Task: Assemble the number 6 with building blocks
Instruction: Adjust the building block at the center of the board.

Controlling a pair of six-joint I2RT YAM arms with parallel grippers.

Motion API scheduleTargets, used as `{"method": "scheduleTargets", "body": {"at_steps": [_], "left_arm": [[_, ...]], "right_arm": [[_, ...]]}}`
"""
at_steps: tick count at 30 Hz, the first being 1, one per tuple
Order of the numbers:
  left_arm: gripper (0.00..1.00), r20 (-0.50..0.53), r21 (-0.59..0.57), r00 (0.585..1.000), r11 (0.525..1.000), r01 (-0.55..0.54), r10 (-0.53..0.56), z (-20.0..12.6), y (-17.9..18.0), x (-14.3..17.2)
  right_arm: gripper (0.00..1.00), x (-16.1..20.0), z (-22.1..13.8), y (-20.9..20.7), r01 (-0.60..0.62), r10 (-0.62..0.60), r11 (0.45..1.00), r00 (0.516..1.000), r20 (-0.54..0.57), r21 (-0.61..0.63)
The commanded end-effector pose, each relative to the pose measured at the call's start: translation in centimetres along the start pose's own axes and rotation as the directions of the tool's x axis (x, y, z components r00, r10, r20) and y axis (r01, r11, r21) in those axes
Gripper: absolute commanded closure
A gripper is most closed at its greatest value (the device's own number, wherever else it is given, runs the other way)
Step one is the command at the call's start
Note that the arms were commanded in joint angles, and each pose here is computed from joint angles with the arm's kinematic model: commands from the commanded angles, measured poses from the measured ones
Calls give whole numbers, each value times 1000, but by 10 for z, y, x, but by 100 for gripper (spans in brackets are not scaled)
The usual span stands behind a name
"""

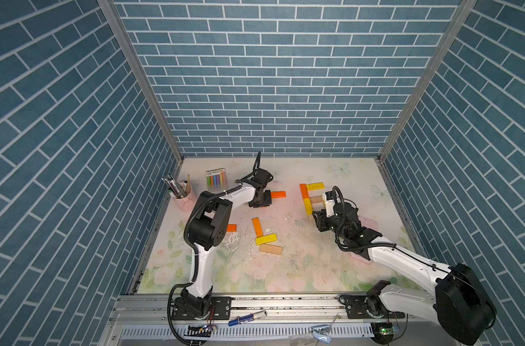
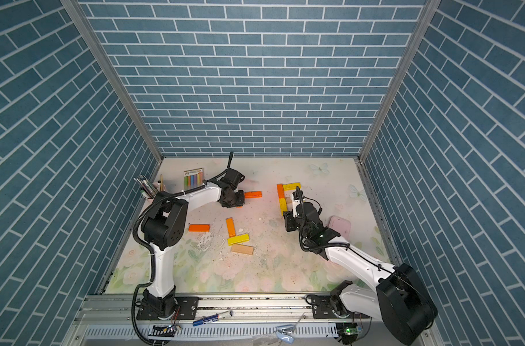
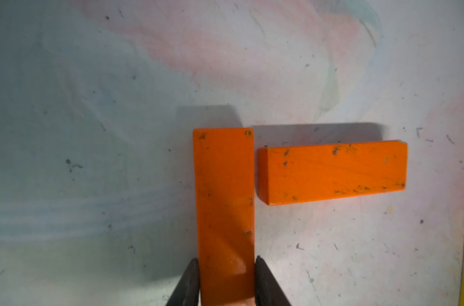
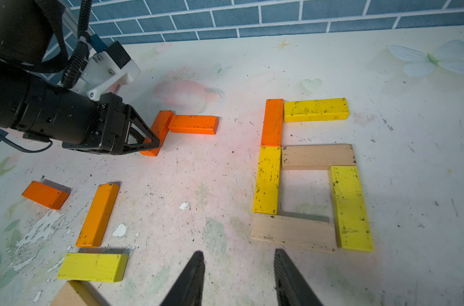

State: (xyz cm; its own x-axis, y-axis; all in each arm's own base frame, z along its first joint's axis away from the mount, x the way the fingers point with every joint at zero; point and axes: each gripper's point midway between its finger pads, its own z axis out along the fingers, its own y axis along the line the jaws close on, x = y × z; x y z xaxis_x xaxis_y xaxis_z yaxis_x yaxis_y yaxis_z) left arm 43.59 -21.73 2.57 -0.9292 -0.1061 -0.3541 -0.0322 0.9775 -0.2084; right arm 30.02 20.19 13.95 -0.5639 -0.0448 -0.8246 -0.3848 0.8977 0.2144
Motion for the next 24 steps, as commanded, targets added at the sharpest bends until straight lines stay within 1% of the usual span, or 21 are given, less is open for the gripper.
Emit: {"method": "scheduleTargets", "body": {"at_steps": [1, 24], "left_arm": [[66, -55, -42, 998, 999, 21, -24, 2, 12, 20], [65, -52, -51, 999, 999, 4, -7, 2, 8, 25]], "right_arm": [[55, 1, -2, -1, 28, -28, 1000, 1000, -6, 6], [55, 2, -1, 0, 25, -25, 1000, 1000, -11, -2]]}}
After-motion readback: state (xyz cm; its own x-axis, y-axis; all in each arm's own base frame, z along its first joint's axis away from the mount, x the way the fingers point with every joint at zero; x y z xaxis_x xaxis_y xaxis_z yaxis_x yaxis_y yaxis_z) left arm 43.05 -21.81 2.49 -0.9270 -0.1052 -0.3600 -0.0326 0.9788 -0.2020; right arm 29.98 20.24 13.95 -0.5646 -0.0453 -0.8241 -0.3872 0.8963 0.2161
